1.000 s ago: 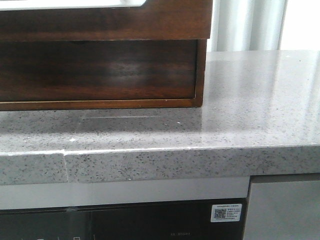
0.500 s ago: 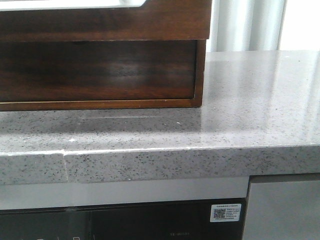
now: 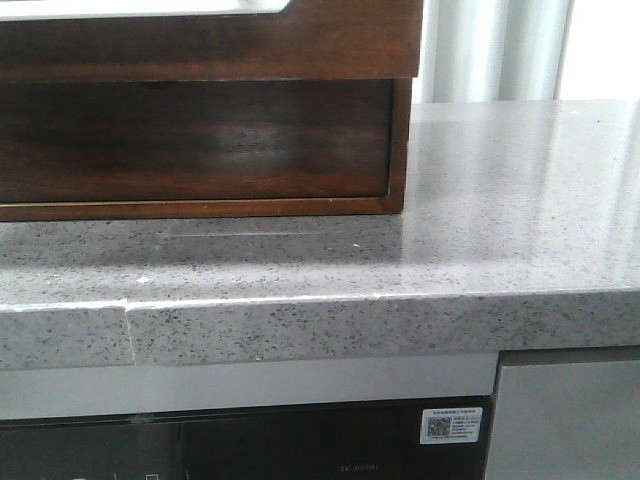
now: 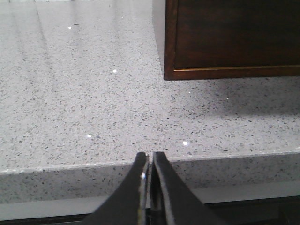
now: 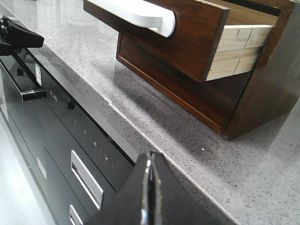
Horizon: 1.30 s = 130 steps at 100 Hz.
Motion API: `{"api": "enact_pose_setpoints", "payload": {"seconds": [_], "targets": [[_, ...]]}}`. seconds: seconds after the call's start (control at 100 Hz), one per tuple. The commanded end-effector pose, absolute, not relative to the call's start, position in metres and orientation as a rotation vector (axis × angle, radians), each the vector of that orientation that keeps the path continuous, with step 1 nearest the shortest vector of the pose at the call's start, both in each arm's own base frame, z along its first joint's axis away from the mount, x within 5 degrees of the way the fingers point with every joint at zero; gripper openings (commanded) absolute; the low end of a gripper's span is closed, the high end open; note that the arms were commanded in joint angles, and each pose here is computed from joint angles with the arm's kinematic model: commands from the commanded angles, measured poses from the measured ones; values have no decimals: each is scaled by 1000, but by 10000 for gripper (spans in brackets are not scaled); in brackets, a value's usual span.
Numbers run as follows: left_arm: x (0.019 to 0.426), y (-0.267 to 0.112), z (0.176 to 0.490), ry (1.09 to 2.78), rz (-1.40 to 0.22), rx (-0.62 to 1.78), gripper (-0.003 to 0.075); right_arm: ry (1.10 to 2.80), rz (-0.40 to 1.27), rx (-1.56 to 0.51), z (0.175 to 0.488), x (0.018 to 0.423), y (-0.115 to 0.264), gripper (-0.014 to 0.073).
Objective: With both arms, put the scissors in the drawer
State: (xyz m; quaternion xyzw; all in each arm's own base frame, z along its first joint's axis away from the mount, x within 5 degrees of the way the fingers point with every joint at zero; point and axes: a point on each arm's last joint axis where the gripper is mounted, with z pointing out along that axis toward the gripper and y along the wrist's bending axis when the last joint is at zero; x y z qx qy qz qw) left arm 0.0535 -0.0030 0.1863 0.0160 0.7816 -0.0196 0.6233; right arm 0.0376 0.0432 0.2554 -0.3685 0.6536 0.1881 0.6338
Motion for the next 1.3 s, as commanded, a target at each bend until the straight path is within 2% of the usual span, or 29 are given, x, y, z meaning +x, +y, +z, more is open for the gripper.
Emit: {"api": "enact_pose_setpoints", "payload": {"seconds": [0.0, 0.46, 0.56, 0.79, 1.01, 1.18, 1.29], "targets": [[53, -3, 185, 1730, -61, 15, -20, 1428, 430, -780, 270, 39, 42, -66], [53, -3, 185, 1730, -61, 15, -20, 1428, 430, -780, 270, 39, 42, -66], [53, -3, 185, 1730, -61, 15, -20, 1398, 344, -830, 269, 40, 40, -66], [53, -3, 185, 1730, -61, 15, -20, 1384, 330, -815, 270, 41, 40, -66], [53, -3, 185, 1730, -61, 15, -20, 1348, 347, -530, 266, 51, 34, -66], [53, -3, 185, 1730, -61, 15, -20, 1255, 369, -326, 251, 56, 30, -66], [53, -3, 185, 1730, -61, 15, -20, 1251, 363, -183, 239, 59, 23, -66]]}}
